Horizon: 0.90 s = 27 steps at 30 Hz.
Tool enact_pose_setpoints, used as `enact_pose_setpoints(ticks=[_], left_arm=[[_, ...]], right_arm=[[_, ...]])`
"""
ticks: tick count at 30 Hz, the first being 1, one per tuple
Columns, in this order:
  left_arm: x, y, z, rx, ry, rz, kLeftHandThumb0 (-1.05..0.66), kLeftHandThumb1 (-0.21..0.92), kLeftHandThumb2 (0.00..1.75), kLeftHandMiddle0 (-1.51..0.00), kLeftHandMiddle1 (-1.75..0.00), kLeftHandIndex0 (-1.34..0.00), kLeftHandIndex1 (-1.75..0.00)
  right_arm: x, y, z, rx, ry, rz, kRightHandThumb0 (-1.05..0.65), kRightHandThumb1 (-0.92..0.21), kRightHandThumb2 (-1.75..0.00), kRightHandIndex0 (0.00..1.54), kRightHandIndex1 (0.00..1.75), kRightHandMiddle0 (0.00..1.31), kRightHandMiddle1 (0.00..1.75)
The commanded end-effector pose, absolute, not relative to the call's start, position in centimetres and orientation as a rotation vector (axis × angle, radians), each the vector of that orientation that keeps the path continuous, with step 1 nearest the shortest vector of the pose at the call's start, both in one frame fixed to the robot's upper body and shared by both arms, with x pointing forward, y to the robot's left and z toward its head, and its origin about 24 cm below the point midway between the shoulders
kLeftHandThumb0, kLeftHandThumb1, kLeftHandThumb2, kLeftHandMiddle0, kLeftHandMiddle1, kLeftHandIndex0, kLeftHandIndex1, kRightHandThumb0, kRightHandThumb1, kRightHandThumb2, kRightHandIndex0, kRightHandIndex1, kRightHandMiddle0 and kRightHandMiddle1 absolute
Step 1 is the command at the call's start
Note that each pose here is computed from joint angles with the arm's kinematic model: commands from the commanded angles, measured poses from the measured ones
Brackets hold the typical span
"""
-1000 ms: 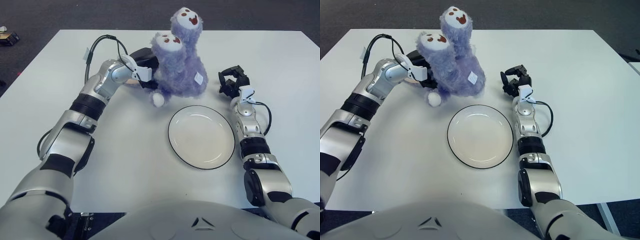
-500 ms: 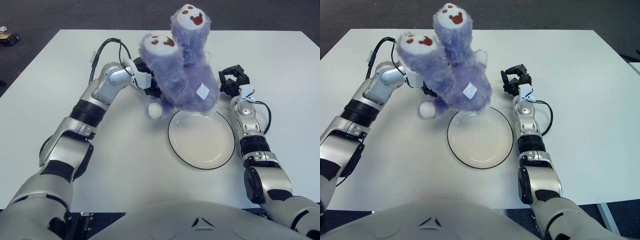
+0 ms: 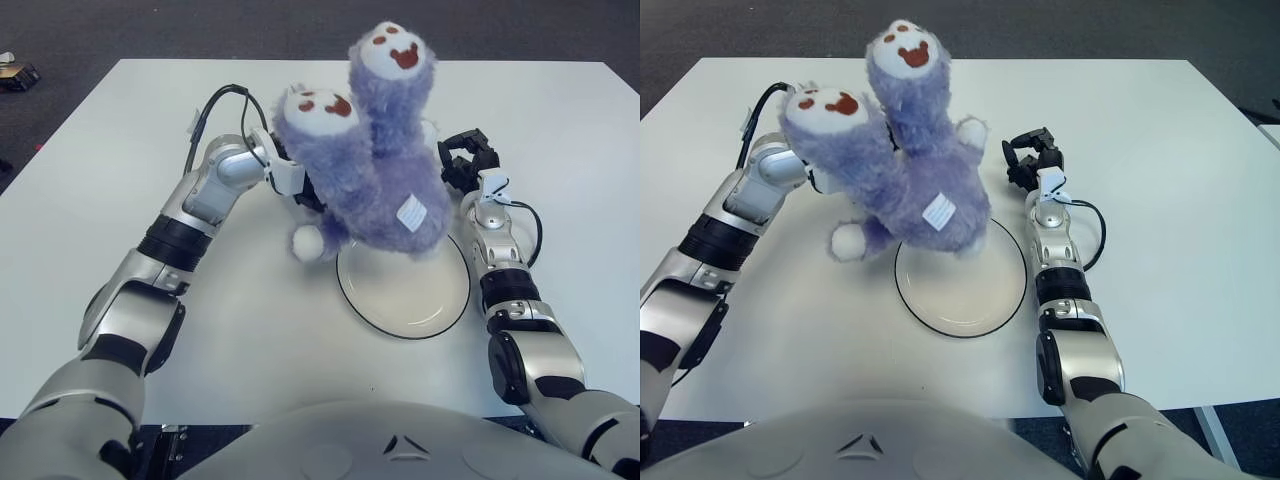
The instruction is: Put the doll into the plate.
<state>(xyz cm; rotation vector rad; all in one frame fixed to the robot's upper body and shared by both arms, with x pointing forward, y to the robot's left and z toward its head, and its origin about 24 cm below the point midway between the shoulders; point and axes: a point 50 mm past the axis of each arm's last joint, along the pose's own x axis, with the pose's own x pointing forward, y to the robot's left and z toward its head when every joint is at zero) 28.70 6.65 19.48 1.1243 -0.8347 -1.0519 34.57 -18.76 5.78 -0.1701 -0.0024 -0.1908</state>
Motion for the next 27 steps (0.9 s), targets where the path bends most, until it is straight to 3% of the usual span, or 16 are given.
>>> enact_pose_setpoints(ticks=[1,13,15,22,24,27], left_arm=[[28.3,6.4,19.0,1.15,-0.839,-1.065,0.0,0.43,1.17,-0.51,-1.75,-0.39,-1.65],[28.2,5.1,18.4,1.168,-0.861,-1.086,0.0,0.45,1.12,-0.5,-1.75,-0.4,-1.61],[28.2,5.0,18.4,1.17,-0.865,-1.087,0.0,0.5,0.99,-0.48,-1.75,-0.5,-1.41],[28.3,4.5,18.6,1.174,-0.871,-1.094,-0.01,0.54,0.9,-0.46,-1.75,-0.56,-1.28],[28.4,3.8,19.1,1.188,-0.876,-1.111,0.0,0.76,0.69,-0.28,-1.74,-0.32,-1.52],[28.5,3.3,19.5,1.212,-0.871,-1.124,0.0,0.87,0.59,-0.18,-1.73,-0.19,-1.64]], right_arm=[[33.0,-19.3,2.0,-0.187,0.168,-0.192,-0.36,-0.92,-0.36,0.8,1.75,0.37,1.58],[33.3,-19.1,2.1,-0.195,0.175,-0.187,-0.36,-0.92,-0.35,0.79,1.74,0.38,1.57],[33.4,-19.0,2.1,-0.192,0.176,-0.187,-0.36,-0.92,-0.34,0.78,1.74,0.39,1.56],[33.5,-19.0,2.1,-0.19,0.176,-0.187,-0.36,-0.92,-0.33,0.78,1.73,0.4,1.55],[33.6,-18.9,2.2,-0.188,0.177,-0.186,-0.36,-0.92,-0.33,0.77,1.72,0.4,1.54],[33.7,-18.8,2.3,-0.191,0.181,-0.185,-0.36,-0.92,-0.33,0.76,1.72,0.41,1.54]])
